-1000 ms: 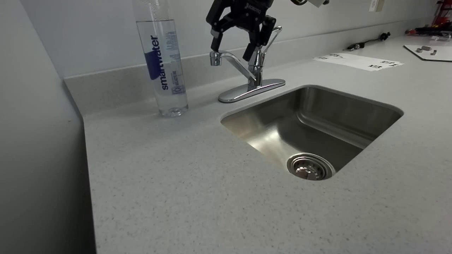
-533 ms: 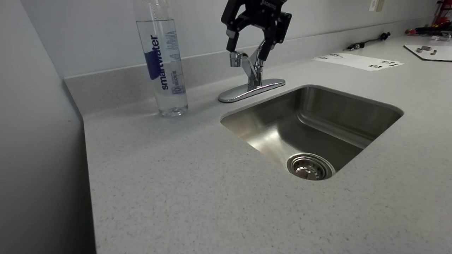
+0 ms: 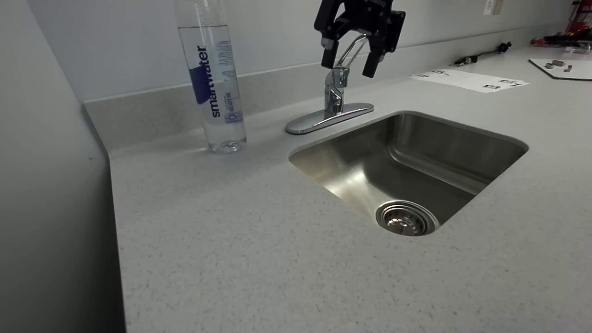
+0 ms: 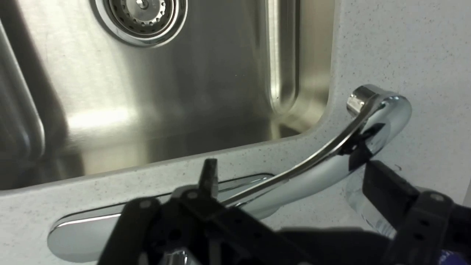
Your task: Slide the tap to the center of the sink and press down the tap handle
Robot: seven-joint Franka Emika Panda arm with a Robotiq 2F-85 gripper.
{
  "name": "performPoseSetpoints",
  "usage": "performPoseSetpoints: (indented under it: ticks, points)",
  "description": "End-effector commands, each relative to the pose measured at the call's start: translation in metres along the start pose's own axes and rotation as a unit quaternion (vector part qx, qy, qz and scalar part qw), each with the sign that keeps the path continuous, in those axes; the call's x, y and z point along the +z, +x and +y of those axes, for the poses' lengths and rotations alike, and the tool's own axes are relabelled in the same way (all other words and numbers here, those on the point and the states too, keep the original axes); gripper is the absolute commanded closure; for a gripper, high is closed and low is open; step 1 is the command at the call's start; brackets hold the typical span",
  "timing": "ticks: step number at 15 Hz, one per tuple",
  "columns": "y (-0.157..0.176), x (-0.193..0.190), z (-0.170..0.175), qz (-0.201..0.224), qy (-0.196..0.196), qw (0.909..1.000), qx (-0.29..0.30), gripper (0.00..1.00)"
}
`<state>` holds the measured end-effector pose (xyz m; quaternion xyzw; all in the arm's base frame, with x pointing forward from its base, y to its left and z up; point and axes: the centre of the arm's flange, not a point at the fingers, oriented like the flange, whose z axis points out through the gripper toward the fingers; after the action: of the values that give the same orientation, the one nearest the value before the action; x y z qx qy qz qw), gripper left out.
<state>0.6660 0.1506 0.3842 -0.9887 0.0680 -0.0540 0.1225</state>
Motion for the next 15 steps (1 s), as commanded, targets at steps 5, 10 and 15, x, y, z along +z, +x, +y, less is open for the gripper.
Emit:
performPoseSetpoints:
  ticks: [5,10,15]
  points:
    - [-0.013,-0.005,0.054,-0.019,-0.047,0.9980,0.037,0.00]
    - [-0.005,-0.005,0.081,-0.009,-0.058,0.9970,0.050,0.00]
    - [0.005,-0.019,0.065,0.016,-0.041,0.9982,0.040,0.00]
